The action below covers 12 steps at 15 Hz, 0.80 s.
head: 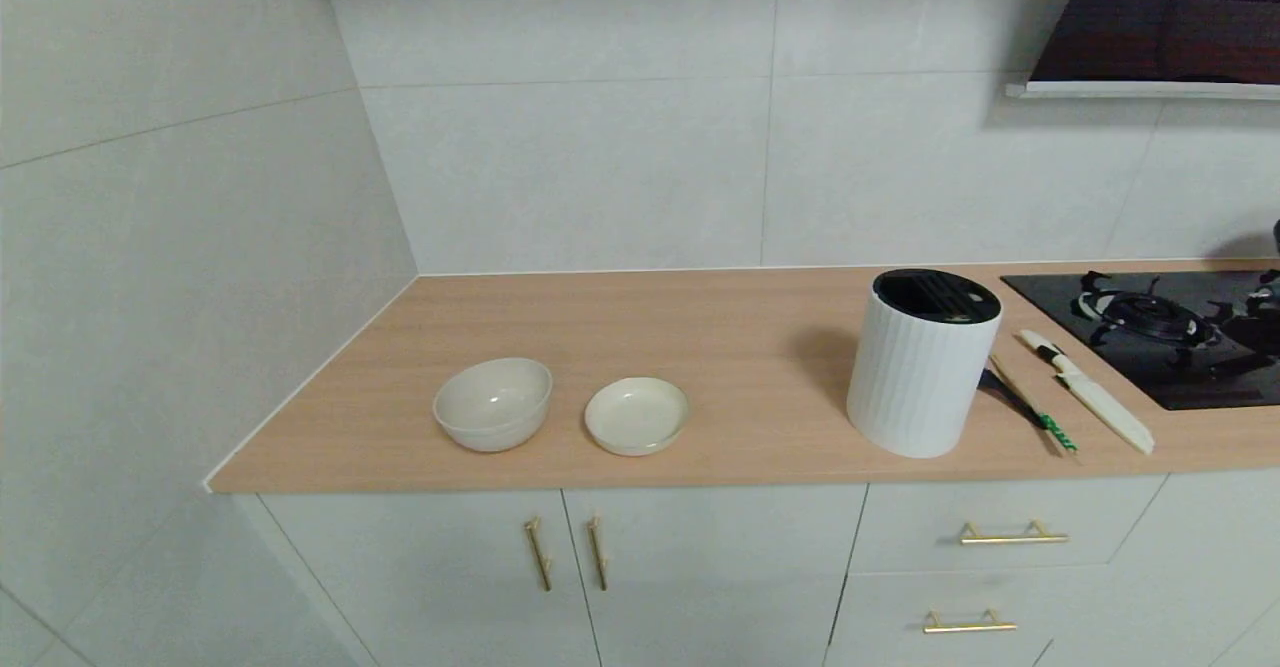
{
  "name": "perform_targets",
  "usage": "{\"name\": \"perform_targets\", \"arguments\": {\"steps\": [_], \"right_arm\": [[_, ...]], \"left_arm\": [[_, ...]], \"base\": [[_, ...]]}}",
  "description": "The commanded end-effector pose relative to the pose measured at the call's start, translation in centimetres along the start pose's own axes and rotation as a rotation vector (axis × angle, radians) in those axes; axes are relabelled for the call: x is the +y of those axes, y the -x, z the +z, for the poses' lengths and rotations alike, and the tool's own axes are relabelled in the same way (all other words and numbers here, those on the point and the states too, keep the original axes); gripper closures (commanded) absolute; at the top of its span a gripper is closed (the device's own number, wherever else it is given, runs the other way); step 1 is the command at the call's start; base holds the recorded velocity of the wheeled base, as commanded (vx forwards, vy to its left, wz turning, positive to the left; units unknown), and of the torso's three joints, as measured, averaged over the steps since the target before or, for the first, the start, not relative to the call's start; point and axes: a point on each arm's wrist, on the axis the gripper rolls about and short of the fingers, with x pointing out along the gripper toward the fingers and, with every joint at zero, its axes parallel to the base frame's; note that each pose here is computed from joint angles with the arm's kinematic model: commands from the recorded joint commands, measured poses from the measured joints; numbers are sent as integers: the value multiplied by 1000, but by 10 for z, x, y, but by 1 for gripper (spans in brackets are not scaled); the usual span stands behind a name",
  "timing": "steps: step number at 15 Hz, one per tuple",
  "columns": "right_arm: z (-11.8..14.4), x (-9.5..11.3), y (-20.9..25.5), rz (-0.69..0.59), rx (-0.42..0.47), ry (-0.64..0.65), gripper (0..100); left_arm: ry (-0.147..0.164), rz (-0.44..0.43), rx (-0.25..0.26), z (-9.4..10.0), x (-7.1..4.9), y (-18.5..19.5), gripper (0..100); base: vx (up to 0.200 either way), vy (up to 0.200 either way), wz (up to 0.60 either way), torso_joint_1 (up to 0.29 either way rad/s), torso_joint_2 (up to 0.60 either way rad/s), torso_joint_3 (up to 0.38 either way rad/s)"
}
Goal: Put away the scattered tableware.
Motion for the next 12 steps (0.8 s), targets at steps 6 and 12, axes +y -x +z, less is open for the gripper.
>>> {"name": "perform_targets", "arguments": {"steps": [6,12], "right_arm": [[0,0,0,1,1,0,0],[0,0,0,1,1,-1,0]], "left_arm": [[-1,-1,0,0,0,0,0],[-1,-1,0,0,0,0,0]], "base": [[0,200,0,6,6,2],[0,167,0,2,4,3]]}}
